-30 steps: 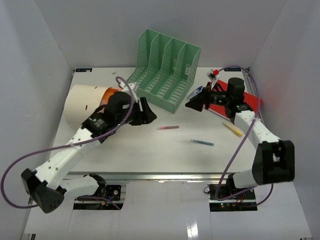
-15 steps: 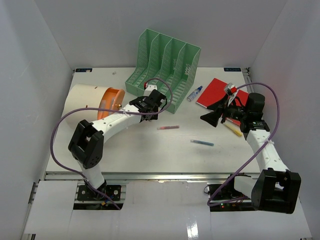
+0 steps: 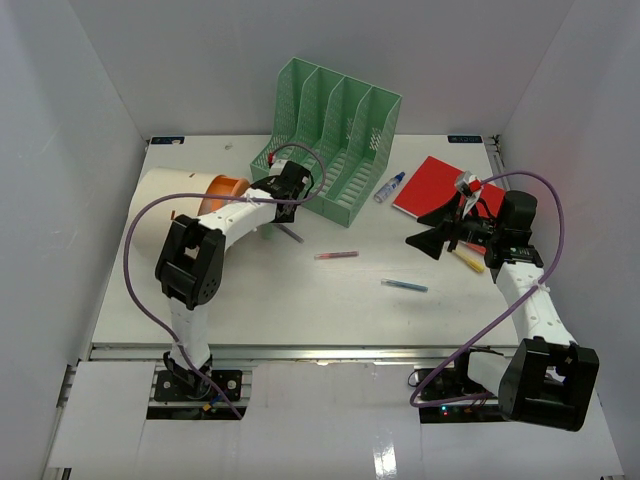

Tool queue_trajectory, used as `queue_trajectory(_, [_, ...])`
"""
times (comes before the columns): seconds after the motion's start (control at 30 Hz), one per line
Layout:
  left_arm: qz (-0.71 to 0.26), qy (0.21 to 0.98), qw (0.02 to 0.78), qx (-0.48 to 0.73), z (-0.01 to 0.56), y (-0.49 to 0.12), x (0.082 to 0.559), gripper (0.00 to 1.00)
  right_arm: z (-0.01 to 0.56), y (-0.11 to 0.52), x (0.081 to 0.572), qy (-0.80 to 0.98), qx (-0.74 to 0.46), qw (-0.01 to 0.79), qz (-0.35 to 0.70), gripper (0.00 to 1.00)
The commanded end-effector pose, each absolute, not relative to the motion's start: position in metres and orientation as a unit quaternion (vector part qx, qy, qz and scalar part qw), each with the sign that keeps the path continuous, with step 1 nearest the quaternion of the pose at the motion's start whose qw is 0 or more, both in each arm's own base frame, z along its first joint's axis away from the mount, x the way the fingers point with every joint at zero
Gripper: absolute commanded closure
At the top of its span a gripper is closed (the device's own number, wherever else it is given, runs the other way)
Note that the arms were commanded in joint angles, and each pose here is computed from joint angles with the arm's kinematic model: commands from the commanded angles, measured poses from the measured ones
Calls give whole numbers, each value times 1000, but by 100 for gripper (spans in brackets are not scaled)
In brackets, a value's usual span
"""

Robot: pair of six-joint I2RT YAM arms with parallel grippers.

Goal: Organize the desk

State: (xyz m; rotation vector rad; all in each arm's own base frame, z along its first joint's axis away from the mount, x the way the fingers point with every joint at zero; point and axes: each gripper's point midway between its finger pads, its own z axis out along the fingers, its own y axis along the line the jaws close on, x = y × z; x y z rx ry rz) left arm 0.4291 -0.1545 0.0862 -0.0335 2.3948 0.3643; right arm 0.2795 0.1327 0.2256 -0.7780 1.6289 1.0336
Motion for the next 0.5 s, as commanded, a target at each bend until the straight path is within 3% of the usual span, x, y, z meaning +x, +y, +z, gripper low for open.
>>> queue_trajectory(0.0, [137, 918, 371, -11, 102, -154, 448, 36, 237, 134, 276, 653, -346, 522, 427, 13])
queue_trajectory(0.47, [145, 936, 320, -12, 55, -135, 449, 37, 235, 132, 276, 654, -341, 514, 438, 13])
